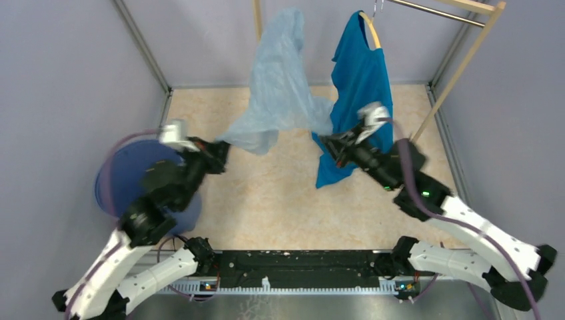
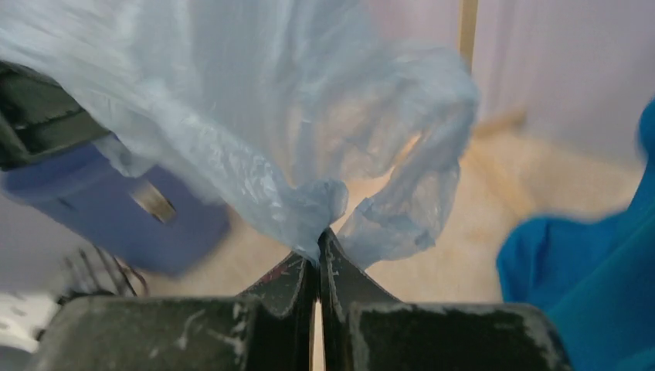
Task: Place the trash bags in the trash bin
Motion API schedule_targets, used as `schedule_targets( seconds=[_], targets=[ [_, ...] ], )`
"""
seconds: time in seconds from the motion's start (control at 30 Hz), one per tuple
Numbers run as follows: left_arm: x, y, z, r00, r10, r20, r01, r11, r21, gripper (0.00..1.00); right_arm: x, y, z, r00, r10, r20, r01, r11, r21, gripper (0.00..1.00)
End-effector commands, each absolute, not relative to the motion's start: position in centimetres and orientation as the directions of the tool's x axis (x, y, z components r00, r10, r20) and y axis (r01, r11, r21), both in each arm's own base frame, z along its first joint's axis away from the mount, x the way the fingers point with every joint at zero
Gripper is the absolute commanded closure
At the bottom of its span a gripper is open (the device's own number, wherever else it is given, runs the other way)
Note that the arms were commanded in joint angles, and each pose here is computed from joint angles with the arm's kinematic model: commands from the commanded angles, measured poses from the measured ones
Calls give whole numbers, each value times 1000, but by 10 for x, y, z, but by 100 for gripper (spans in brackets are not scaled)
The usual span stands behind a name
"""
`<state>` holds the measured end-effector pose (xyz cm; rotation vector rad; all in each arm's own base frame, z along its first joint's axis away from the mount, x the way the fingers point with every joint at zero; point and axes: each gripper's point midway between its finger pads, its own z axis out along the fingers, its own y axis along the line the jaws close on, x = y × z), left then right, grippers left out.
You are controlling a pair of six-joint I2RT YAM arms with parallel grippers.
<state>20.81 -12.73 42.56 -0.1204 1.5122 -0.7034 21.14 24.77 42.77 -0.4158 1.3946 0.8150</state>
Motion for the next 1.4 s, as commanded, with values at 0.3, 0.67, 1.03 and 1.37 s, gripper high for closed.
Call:
schedule_targets(
  seconds=[0.3, 0.67, 1.03, 1.37],
  targets=[
    [205, -121, 244, -501, -275, -821, 54, 937, -346, 100, 229, 221, 212, -514, -178, -839, -489, 864, 116, 100],
    [207, -162, 277, -521, -336, -785, 180, 856, -485, 100, 215, 214, 245, -484, -198, -853, -533, 839, 108, 57],
    [209, -194, 295, -553, -342, -760, 273, 788, -553, 100, 190, 269, 262, -391, -276, -878, -705, 703, 93, 23],
    [204, -216, 305, -582, -216, -784, 402, 761, -508, 100, 190, 335, 288, -197, -198, -960, -850, 523, 66, 4]
  ],
)
